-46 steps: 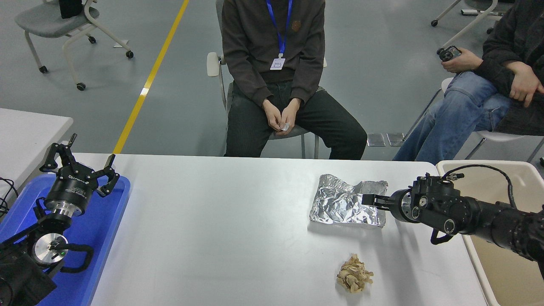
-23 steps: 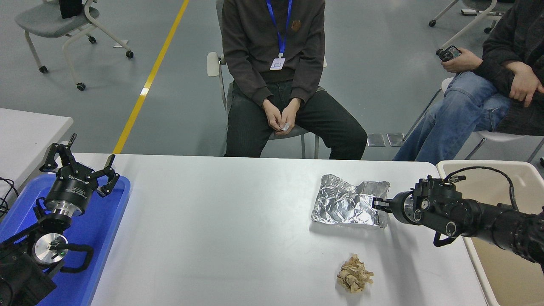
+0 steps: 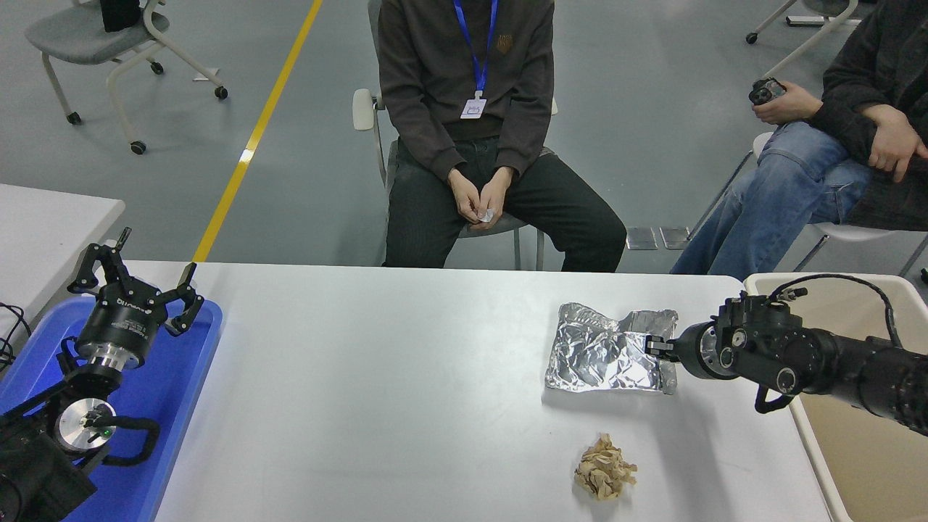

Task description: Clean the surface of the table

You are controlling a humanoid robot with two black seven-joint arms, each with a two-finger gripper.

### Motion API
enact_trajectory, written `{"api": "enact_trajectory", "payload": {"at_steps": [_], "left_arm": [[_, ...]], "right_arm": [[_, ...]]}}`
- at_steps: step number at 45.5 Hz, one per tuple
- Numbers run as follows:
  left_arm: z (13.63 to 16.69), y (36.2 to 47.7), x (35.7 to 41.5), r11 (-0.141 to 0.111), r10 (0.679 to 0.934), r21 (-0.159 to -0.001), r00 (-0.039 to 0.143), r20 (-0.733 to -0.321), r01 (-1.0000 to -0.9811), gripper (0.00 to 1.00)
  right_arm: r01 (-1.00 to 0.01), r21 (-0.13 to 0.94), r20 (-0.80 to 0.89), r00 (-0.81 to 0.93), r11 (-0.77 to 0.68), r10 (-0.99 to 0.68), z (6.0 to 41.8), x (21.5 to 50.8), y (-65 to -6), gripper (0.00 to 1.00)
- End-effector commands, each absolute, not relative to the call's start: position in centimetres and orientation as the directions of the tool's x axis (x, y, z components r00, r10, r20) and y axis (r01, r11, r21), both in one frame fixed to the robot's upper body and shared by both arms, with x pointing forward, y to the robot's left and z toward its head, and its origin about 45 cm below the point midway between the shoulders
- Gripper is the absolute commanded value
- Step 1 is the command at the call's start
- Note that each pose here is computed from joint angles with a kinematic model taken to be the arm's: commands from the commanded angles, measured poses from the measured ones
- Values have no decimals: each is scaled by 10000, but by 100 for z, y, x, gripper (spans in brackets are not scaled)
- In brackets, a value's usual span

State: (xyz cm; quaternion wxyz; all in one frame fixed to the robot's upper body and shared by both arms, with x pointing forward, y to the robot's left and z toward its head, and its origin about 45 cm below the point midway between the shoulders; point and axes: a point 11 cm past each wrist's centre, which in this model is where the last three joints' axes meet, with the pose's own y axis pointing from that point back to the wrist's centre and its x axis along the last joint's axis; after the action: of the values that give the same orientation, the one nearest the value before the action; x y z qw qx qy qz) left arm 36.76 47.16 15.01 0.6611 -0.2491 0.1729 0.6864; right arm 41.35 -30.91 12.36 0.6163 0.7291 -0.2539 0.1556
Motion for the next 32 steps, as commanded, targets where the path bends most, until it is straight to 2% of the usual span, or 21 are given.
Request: {"api": "enact_trajectory", "payload": {"at_steps": [1,15,23,32], "left_arm": [[1500,4717,3676,-664,8215,-917,-23,-5702,-9936,100],[1500,4717,3676,-664,8215,-917,-23,-5702,-9936,100],[1500,4717,3676,-664,8215,-917,-23,-5702,-9936,100],[1500,4717,3676,-664,8215,-917,-23,-5702,-9936,100]], "right_arm": [[-5818,7963,5574,8120,-1656,-1729,1777,4169,-3134,0],[-6181,7690,5868,7837,-1631,-2036,2443,4164,-3490,0],[-6419,7428,6055,7653,-1902,-2183,2789,4044,-3577,0],[-6583,7215,6158,7518,-2147,-2359,3016,3879,-3648,0]]}}
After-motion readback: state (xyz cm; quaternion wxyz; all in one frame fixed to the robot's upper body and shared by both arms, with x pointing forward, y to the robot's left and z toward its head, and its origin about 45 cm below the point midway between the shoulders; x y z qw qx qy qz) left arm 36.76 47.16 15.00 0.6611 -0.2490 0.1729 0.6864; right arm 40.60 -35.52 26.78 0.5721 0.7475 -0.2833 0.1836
